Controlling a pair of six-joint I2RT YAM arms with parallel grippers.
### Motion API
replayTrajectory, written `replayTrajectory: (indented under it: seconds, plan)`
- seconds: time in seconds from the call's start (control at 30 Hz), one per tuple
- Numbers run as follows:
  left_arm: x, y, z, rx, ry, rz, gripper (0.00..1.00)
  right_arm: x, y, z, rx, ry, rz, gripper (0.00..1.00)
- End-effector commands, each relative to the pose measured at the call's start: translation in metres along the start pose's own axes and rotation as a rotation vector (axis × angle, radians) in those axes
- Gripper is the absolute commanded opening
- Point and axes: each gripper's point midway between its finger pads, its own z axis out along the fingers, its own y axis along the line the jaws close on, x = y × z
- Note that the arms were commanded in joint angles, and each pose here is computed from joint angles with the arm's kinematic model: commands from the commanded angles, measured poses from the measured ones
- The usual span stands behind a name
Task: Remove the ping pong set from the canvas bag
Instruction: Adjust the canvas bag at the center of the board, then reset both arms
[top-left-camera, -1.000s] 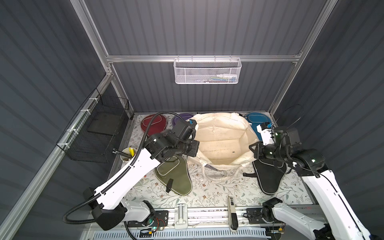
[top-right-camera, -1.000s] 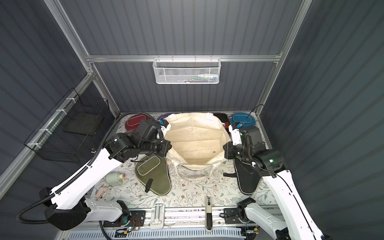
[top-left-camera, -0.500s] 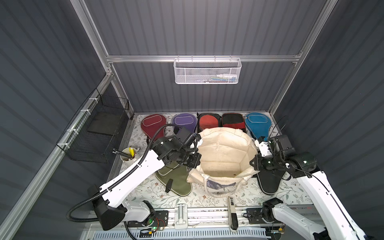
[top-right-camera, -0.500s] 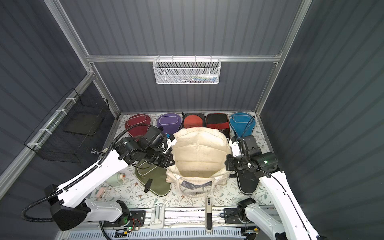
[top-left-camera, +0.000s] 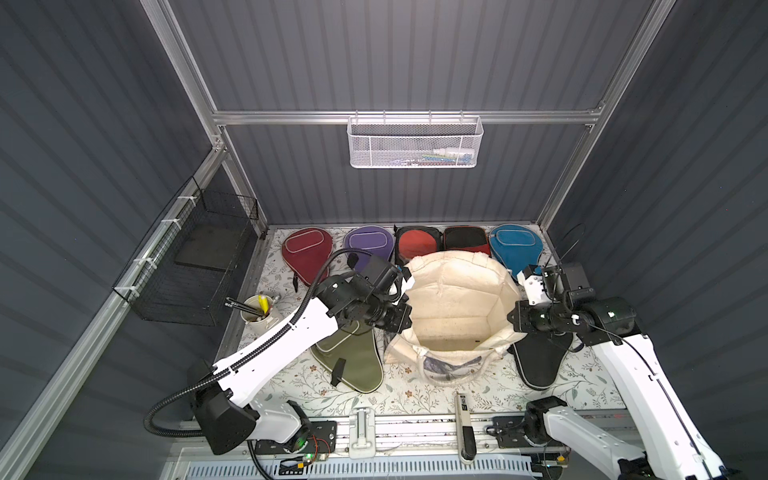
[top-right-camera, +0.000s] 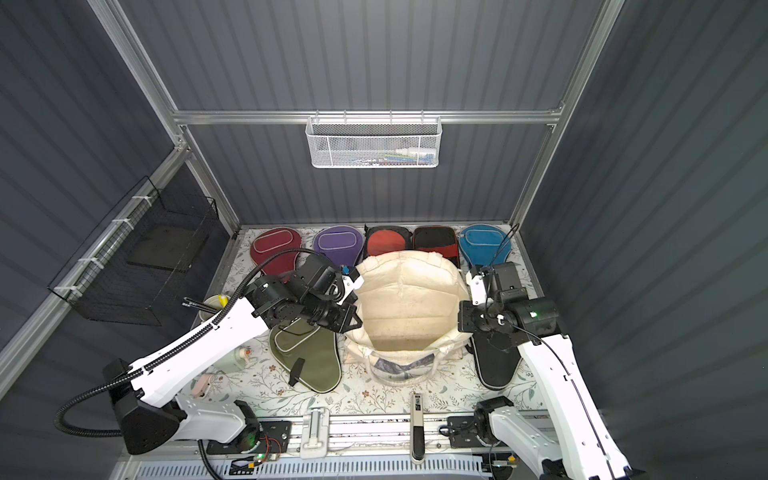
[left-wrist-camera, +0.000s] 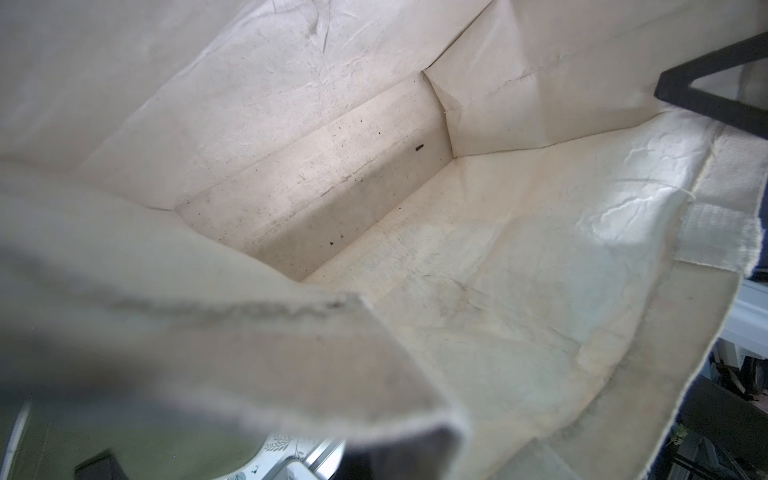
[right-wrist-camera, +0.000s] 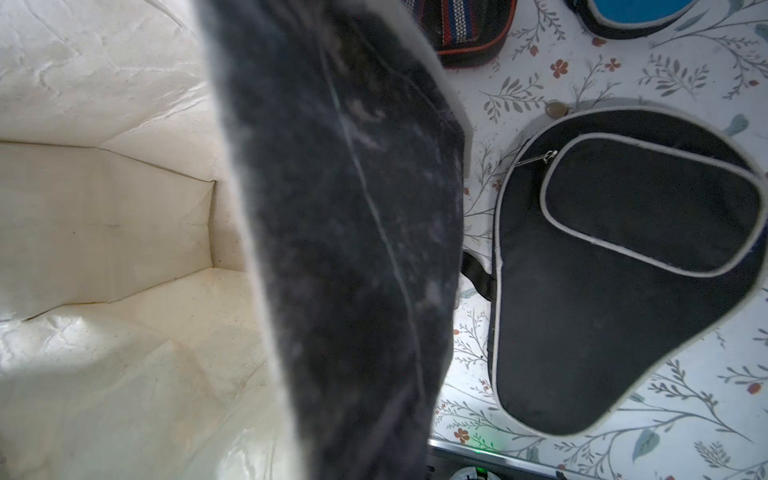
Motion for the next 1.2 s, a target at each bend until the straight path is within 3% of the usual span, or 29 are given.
replayTrajectory:
  seconds: [0.0, 0.3, 0.47, 0.5, 0.6, 0.67, 0.7, 0.73, 0.8, 0.87, 0.93, 1.0, 1.03, 1.1, 1.17]
  plan:
    - [0.022, 0.009, -0.008, -0.037, 0.06, -0.035, 0.0, -0.006, 0.001, 0.004, -0.013, -0.016, -0.009, 0.01]
    - [0.056, 0.034, -0.045, -0.194, 0.131, -0.034, 0.0, -0.004, 0.01, 0.017, -0.074, 0.008, 0.006, 0.06]
    - [0.046, 0.027, -0.038, -0.154, 0.114, -0.02, 0.0, -0.007, 0.01, 0.014, -0.072, -0.005, -0.003, 0.21]
    - [0.044, 0.025, -0.036, -0.147, 0.112, -0.017, 0.09, -0.009, 0.011, 0.012, -0.073, -0.011, -0.007, 0.32]
    - [0.034, 0.025, -0.036, -0.162, 0.098, 0.013, 0.68, -0.015, 0.011, 0.004, -0.066, -0.04, -0.019, 0.51]
    - [0.02, 0.025, -0.046, -0.196, 0.052, 0.051, 0.93, -0.024, 0.012, -0.007, -0.053, -0.081, -0.031, 0.62]
    - [0.009, 0.026, -0.054, -0.225, 0.016, 0.075, 1.0, -0.03, 0.012, -0.015, -0.047, -0.109, -0.039, 0.68]
    - [-0.002, 0.027, -0.064, -0.258, -0.025, 0.097, 1.0, -0.038, 0.012, -0.025, -0.033, -0.147, -0.048, 0.74]
    - [-0.025, 0.029, -0.089, -0.338, -0.124, 0.141, 1.0, -0.056, 0.009, -0.05, 0.009, -0.251, -0.049, 0.98]
    - [-0.051, 0.032, -0.122, -0.426, -0.267, 0.172, 1.0, -0.077, 0.002, -0.077, 0.064, -0.367, -0.039, 0.99]
    - [-0.08, 0.043, -0.174, -0.56, -0.503, 0.165, 1.0, -0.099, -0.006, -0.097, 0.091, -0.458, -0.02, 0.99]
    - [-0.098, 0.058, -0.217, -0.66, -0.74, 0.127, 1.0, -0.117, -0.015, -0.102, 0.085, -0.514, 0.01, 0.99]
    - [-0.103, 0.07, -0.227, -0.694, -0.808, 0.111, 1.0, -0.128, -0.023, -0.098, 0.081, -0.541, 0.04, 0.99]
    - [-0.103, 0.103, -0.235, -0.763, -0.868, 0.047, 1.0, -0.142, -0.04, -0.085, 0.083, -0.579, 0.084, 0.99]
    - [-0.095, 0.141, -0.207, -0.857, -0.796, 0.021, 1.0, -0.153, -0.06, -0.067, 0.11, -0.637, 0.102, 0.99]
